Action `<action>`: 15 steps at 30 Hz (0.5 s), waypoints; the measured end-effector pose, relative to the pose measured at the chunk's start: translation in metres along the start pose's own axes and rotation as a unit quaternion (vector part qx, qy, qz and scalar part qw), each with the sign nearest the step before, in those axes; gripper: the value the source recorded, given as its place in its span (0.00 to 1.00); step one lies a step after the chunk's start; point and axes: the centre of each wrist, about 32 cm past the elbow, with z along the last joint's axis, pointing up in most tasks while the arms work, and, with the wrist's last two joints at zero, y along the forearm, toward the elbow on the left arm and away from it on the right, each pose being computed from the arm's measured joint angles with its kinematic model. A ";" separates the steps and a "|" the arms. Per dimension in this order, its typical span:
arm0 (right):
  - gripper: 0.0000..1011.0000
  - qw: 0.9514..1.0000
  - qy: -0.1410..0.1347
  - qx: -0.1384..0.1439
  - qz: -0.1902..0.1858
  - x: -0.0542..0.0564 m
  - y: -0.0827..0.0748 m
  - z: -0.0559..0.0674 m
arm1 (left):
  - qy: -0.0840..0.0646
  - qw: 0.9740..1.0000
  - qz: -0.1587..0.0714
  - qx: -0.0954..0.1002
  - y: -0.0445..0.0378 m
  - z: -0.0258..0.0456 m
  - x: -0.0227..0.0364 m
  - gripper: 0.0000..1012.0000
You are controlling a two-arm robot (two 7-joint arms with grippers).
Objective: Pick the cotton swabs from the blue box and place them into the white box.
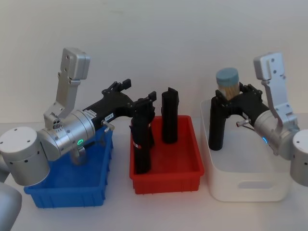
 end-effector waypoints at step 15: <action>0.80 0.995 0.094 -0.045 -0.005 0.009 -0.016 0.001 | 0.000 1.000 0.000 0.000 0.0000 0.0000 0.0000 0.99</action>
